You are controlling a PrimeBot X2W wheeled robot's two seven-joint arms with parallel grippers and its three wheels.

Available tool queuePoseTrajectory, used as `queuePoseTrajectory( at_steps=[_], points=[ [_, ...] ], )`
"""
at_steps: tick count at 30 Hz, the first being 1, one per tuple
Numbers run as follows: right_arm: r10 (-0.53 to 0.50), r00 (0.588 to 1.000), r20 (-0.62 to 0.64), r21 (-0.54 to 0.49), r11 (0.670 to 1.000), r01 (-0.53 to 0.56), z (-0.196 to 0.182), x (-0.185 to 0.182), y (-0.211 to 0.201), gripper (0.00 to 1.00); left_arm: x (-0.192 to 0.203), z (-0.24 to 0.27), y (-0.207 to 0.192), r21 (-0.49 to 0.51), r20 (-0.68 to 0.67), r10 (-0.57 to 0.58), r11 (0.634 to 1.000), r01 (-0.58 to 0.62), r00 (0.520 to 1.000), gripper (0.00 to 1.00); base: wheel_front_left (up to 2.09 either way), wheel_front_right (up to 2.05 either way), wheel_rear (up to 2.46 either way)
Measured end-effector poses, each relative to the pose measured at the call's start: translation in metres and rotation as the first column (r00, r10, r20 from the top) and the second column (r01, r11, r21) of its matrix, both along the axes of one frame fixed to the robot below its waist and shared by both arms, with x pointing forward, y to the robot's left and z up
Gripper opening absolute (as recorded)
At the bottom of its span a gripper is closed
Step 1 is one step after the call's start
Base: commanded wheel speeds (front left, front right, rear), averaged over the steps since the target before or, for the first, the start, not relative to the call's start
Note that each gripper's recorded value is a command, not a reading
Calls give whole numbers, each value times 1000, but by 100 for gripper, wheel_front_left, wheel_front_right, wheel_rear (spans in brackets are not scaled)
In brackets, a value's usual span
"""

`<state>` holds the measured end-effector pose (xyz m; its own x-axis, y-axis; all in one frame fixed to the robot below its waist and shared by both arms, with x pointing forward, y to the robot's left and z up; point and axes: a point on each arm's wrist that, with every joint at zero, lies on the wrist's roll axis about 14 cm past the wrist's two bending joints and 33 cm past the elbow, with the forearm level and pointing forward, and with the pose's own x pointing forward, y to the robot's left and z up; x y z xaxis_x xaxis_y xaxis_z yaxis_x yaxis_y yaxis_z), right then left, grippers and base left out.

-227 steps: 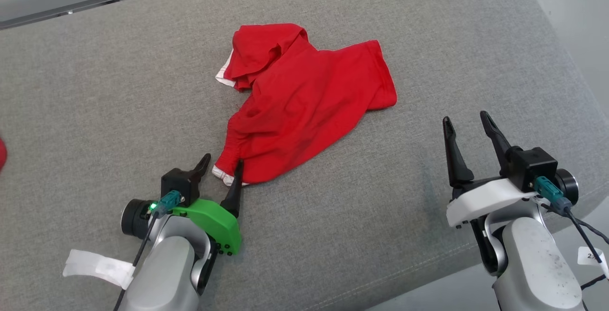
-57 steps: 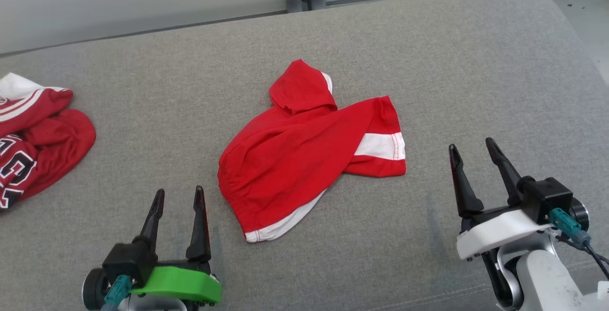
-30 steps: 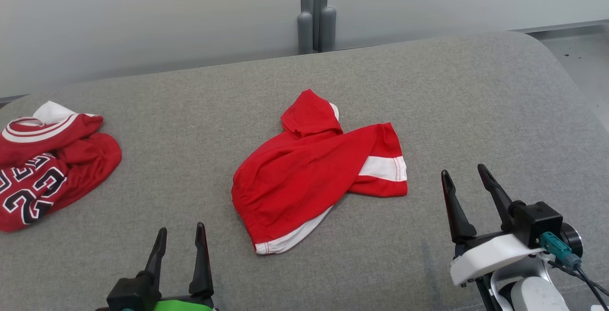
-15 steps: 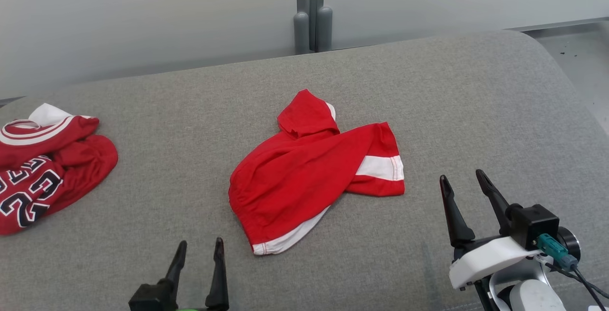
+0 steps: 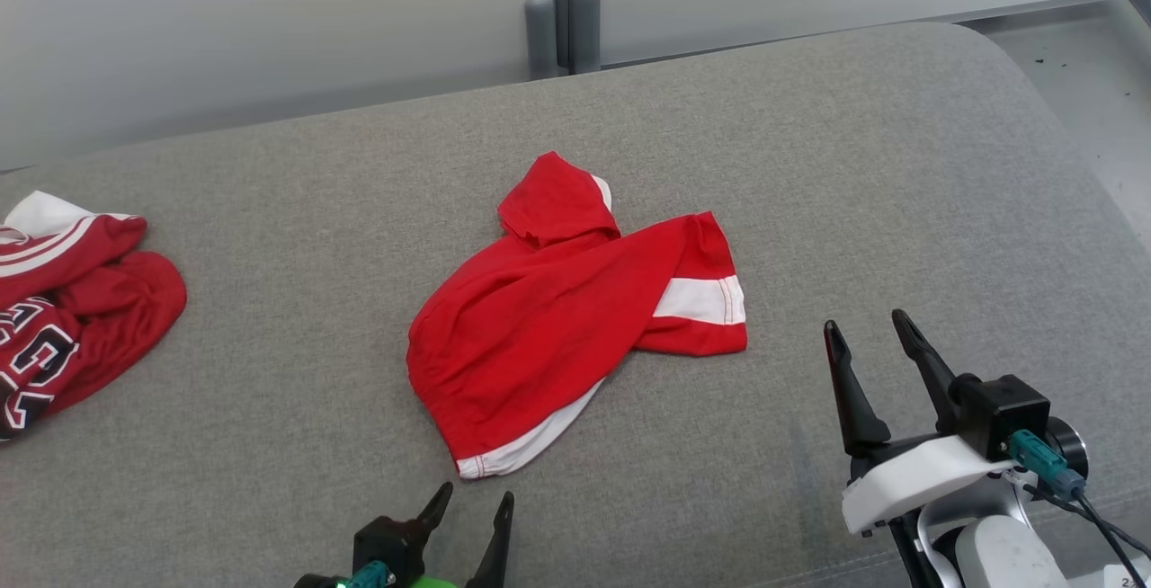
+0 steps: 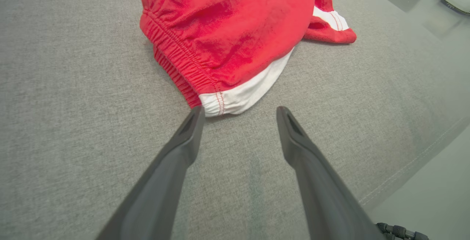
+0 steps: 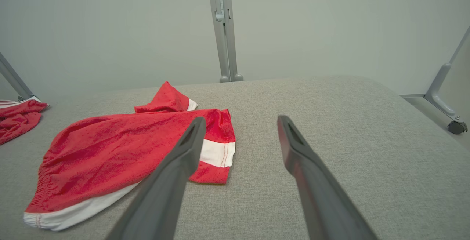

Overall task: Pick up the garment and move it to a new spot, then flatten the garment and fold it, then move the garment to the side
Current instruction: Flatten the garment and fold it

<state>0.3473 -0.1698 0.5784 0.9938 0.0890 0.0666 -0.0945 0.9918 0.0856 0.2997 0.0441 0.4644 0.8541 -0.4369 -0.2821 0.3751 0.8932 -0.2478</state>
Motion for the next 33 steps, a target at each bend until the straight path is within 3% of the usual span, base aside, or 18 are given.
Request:
queuePoseTrajectory(
  at_steps=[20,22,24,25,28,30,33],
  points=[
    [-59,998,-18,-6,998,59,-8,6,-20,100,28,-36,-6,64,-77,-28,997,33,997,100,0,0,0],
    [-61,998,-18,-6,998,60,-8,6,-21,100,29,-35,-8,63,-74,-34,997,39,997,80,0,0,0],
    [-61,998,-18,-6,998,60,-8,8,-21,100,31,-32,-10,59,-63,-40,997,44,997,77,0,0,0],
    [-60,998,-17,-6,998,60,-8,8,-21,100,33,-29,-11,56,-54,-41,997,44,998,68,0,0,0],
    [-60,998,-17,-6,998,60,-8,9,-21,100,34,-27,-12,54,-47,-42,998,44,998,38,0,0,0],
    [-60,998,-19,-6,998,60,-8,9,-21,100,33,-29,-13,58,-51,-45,997,48,998,0,0,0,0],
    [-61,998,-20,-3,998,61,-9,9,-21,100,34,-28,-10,59,-49,-33,998,35,998,0,0,0,0]
  ],
)
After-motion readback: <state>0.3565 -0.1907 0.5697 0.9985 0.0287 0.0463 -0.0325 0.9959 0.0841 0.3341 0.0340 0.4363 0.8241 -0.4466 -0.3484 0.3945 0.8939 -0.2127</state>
